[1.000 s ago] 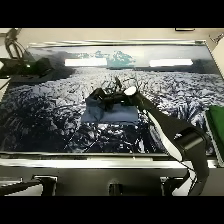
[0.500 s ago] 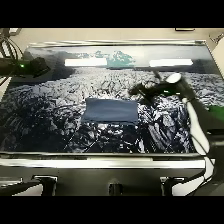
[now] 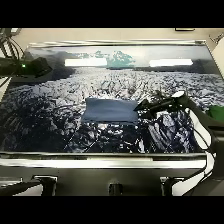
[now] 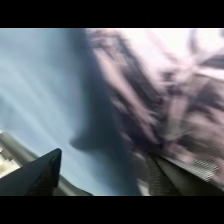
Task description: Fold the clothes and pants, and hang the long-sleeved shirts on hangers.
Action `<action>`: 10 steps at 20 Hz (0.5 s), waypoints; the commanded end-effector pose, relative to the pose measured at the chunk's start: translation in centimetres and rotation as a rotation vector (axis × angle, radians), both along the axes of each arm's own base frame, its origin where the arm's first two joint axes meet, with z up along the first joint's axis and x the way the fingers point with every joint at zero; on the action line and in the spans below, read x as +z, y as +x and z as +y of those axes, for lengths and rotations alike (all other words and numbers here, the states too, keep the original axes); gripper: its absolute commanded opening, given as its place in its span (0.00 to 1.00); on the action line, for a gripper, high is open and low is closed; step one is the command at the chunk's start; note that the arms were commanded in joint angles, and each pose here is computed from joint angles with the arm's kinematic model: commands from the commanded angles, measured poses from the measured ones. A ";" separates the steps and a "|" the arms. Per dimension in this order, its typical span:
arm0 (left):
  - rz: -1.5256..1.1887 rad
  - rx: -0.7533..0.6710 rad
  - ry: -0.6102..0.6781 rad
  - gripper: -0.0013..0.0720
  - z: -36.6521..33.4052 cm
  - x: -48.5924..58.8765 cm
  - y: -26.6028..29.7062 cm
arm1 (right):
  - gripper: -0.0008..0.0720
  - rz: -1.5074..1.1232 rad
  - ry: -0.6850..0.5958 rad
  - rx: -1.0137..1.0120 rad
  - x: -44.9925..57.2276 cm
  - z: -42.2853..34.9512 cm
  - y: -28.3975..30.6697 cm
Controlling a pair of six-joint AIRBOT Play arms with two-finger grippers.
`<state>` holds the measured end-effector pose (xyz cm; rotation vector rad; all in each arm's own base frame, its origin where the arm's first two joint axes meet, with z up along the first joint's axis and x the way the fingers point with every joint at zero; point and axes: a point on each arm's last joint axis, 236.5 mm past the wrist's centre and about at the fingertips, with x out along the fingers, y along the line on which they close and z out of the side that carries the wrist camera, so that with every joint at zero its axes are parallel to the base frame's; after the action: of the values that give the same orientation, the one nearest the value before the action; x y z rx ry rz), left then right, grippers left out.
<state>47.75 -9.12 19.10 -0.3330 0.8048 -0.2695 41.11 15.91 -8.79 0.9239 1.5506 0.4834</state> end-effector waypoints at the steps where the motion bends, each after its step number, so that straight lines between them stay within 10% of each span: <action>1: 0.001 -0.006 -0.006 0.04 -0.5 0.0 -0.1 | 0.58 -0.063 0.067 -0.025 -0.1 2.4 1.3; 3: 0.002 -0.008 -0.007 0.04 -0.7 0.0 -0.1 | 0.06 -0.081 0.083 -0.028 0.8 2.6 1.8; 10: 0.000 -0.013 -0.004 0.04 -0.7 0.0 -0.1 | 0.05 -0.378 -0.017 -0.145 15.6 -9.5 7.9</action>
<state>47.63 -9.83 19.13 -0.3358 0.8078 -0.2809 47.65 12.21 1.21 0.9068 1.2394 0.5862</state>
